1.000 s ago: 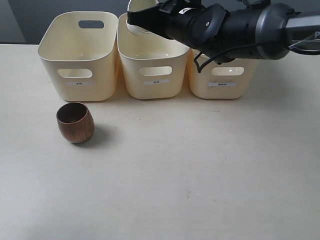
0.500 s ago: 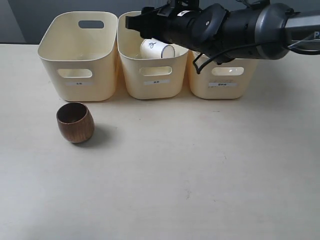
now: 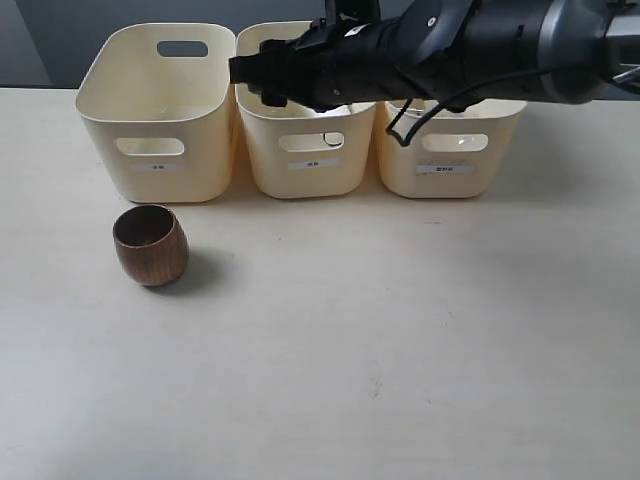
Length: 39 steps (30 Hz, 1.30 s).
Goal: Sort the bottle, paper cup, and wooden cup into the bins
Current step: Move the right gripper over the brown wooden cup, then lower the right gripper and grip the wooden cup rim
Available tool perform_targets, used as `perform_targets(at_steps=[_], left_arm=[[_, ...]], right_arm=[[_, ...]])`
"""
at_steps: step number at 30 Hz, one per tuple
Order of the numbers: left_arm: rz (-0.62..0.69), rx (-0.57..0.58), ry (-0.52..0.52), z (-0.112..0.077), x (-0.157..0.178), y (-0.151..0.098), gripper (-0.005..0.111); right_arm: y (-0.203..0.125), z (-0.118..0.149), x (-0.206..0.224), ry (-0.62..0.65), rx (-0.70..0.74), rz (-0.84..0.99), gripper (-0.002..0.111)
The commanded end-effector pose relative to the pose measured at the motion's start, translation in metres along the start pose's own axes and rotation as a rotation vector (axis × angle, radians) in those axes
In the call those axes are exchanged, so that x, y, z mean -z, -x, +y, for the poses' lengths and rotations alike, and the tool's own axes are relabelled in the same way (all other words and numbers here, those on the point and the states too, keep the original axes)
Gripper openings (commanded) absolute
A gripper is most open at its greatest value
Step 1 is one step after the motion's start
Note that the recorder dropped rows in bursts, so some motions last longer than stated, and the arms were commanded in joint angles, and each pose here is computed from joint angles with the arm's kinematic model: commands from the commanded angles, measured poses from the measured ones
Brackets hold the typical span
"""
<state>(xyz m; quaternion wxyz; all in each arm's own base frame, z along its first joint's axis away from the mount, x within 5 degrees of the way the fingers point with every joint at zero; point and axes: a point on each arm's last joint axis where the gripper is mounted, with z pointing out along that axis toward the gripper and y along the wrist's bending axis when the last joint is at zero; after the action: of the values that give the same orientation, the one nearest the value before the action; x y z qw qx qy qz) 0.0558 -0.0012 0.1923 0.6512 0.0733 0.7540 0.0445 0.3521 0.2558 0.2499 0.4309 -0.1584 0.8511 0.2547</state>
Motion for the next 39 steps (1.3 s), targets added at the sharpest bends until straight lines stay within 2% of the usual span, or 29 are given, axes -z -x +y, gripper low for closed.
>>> perform_targets(at_steps=[1,9,20,32,39], left_arm=[[-0.005,0.004,-0.003,0.0,0.0,0.0,0.0],[-0.005,0.004,-0.003,0.0,0.0,0.0,0.0],[-0.005,0.004,-0.003,0.0,0.0,0.0,0.0],[-0.005,0.004,-0.003,0.0,0.0,0.0,0.0],[-0.005,0.004,-0.003,0.0,0.0,0.0,0.0]], right_arm=[[-0.003,0.013,0.011,0.096,0.01,0.114,0.055],[-0.027,0.043,0.016,0.248,0.012,0.315,0.055],[-0.049,0.097,0.019,0.341,0.094,0.343,0.055],[-0.051,0.096,0.011,0.281,-0.057,0.329,0.055],[-0.074,0.088,-0.014,0.245,-0.089,0.387,0.055]])
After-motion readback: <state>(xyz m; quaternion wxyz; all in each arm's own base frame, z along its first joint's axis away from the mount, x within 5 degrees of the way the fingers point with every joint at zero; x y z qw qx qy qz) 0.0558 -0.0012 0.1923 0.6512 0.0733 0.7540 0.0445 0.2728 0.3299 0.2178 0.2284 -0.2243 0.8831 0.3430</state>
